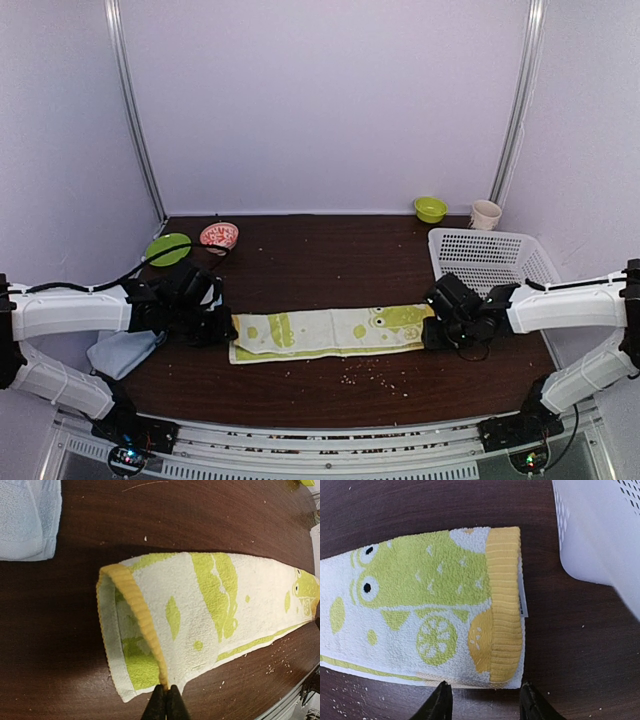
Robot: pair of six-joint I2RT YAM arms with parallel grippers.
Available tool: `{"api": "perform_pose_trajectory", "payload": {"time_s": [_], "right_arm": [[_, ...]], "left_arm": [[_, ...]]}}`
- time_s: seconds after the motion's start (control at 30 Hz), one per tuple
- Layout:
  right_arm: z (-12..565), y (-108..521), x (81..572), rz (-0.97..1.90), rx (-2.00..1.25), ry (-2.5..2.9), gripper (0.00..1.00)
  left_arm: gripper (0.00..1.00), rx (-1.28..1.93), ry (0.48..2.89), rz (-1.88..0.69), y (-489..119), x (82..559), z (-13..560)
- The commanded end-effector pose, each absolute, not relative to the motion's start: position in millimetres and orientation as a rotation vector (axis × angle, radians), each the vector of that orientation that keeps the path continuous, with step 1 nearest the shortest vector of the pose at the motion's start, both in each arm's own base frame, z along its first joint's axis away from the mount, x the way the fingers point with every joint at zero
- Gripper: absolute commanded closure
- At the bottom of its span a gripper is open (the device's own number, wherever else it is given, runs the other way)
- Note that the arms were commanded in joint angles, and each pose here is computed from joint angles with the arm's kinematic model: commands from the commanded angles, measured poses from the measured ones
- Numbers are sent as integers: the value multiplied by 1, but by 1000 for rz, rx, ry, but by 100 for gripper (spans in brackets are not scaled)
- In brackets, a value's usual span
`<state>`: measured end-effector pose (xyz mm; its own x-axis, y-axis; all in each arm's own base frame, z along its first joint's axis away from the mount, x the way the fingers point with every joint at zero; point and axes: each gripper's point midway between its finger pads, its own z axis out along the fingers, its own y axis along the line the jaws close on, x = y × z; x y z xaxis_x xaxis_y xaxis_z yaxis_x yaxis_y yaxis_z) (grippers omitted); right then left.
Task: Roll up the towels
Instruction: Adjust the towel at the center of the board.
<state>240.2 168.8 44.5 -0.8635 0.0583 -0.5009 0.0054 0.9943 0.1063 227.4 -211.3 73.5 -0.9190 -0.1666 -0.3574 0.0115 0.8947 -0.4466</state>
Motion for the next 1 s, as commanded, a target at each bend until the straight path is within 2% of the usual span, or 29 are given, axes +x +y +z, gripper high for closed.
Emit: {"api": "perform_pose_trajectory", "payload": {"time_s": [0.0,0.37,0.6,0.7,0.9,0.97], "right_arm": [[53,172,253,184,192,2556,55],[38,162,260,104,253,2572,63],[28,162,256,104,243,2598,73],[25,162,255,110,245,2605,78],[30,161,254,120,239,2597,100],[37,161,255,121,233,2585,100]], "left_arm": [[100,-114,2645,-644,-213,229,77],[100,-97,2636,-657,-216,228,79],[100,-99,2635,-657,-215,227,79],[100,-96,2635,-661,-215,226,79],[100,-97,2633,-667,-216,225,79],[100,-90,2631,-672,-217,225,80]]}}
